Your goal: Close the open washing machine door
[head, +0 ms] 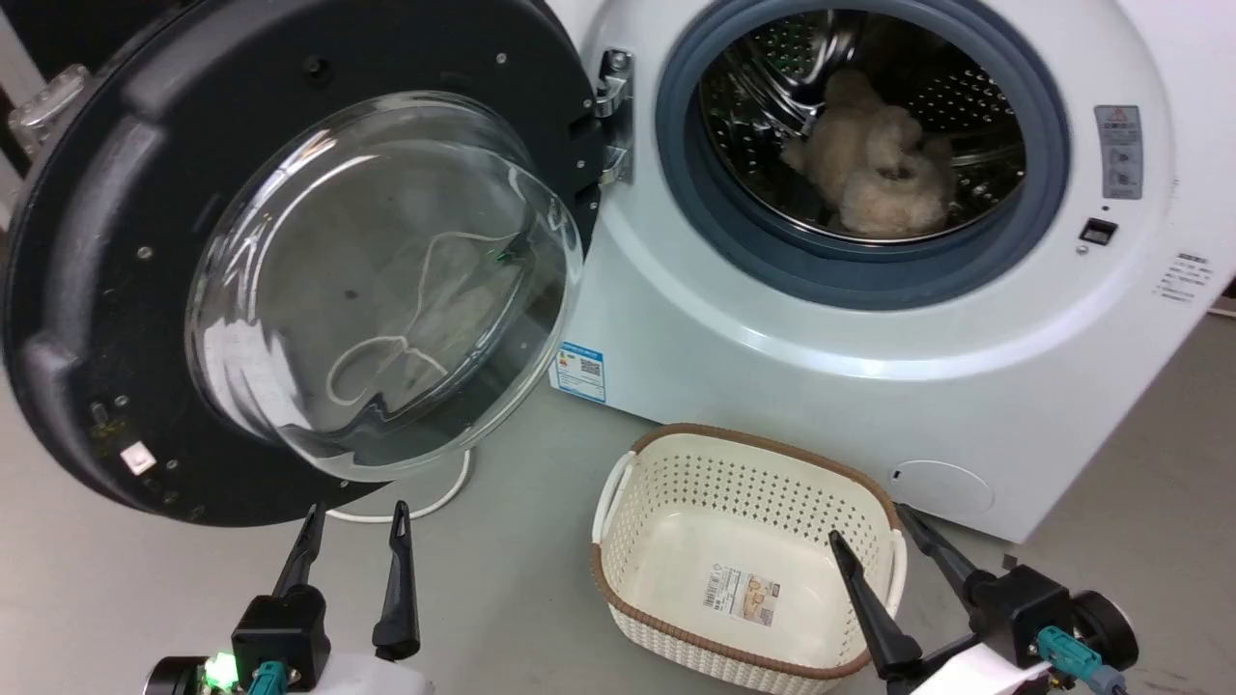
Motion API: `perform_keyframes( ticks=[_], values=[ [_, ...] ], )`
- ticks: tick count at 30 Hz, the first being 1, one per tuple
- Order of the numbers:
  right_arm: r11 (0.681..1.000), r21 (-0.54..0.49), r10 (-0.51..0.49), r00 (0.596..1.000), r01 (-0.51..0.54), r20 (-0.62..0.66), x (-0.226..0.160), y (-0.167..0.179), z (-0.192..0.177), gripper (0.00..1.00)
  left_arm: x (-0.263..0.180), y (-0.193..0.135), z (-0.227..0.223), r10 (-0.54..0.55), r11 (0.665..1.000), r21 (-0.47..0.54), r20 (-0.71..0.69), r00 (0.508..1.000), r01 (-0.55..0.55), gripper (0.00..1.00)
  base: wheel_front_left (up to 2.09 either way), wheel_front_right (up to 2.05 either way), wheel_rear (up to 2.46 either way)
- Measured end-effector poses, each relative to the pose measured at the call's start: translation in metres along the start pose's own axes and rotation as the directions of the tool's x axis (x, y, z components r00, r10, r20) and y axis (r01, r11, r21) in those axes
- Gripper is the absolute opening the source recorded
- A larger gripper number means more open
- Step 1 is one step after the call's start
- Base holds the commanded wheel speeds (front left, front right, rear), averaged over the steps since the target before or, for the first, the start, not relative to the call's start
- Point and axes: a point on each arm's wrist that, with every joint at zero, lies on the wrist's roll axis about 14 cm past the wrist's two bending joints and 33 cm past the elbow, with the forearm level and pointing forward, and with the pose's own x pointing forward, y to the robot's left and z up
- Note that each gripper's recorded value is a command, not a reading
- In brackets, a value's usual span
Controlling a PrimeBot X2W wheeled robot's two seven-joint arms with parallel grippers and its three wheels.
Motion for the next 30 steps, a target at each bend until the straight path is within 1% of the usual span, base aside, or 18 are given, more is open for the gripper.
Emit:
perform_keyframes(
  ticks=[11, 12, 23, 25, 26, 27, 28, 30],
  values=[
    [0.998, 0.006, 0.065, 0.998, -0.065, -0.001, 0.007, 0.018, -0.004, 1.00, -0.010, 0.014, 0.002, 0.050, 0.999, 0.001, 0.016, 0.999, -0.050, 1.00, 0.00, 0.00, 0.00],
    [0.996, 0.011, 0.087, 0.996, -0.087, 0.002, 0.009, 0.025, -0.004, 1.00, -0.015, 0.020, 0.001, 0.068, 0.998, -0.001, 0.016, 0.998, -0.068, 1.00, 0.00, 0.00, 0.00],
    [0.989, 0.011, 0.148, 0.989, -0.148, 0.005, 0.015, 0.042, -0.007, 1.00, -0.025, 0.035, 0.005, 0.124, 0.992, 0.000, 0.037, 0.992, -0.124, 1.00, 0.00, 0.00, 0.00],
    [0.987, 0.016, 0.160, 0.987, -0.160, 0.004, 0.017, 0.046, -0.008, 1.00, -0.028, 0.038, 0.007, 0.140, 0.990, -0.014, 0.045, 0.989, -0.140, 1.00, 0.00, 0.00, 0.00],
    [0.986, 0.016, 0.167, 0.986, -0.167, 0.006, 0.017, 0.048, -0.008, 1.00, -0.029, 0.040, 0.008, 0.146, 0.989, -0.019, 0.048, 0.988, -0.145, 0.92, 0.00, 0.00, 0.00],
    [0.985, 0.018, 0.172, 0.985, -0.173, 0.006, 0.018, 0.049, -0.009, 1.00, -0.030, 0.041, 0.009, 0.151, 0.988, -0.022, 0.053, 0.987, -0.150, 0.52, 0.00, 0.00, 0.00],
    [0.984, 0.019, 0.178, 0.984, -0.178, 0.005, 0.018, 0.051, -0.009, 1.00, -0.031, 0.043, 0.011, 0.156, 0.988, -0.025, 0.058, 0.986, -0.155, 0.00, 0.00, 0.00, 0.00],
    [0.982, 0.023, 0.188, 0.982, -0.188, 0.006, 0.019, 0.054, -0.010, 1.00, -0.033, 0.047, 0.016, 0.171, 0.985, -0.041, 0.077, 0.982, -0.168, 0.00, 0.00, 0.00, 0.00]
  ],
)
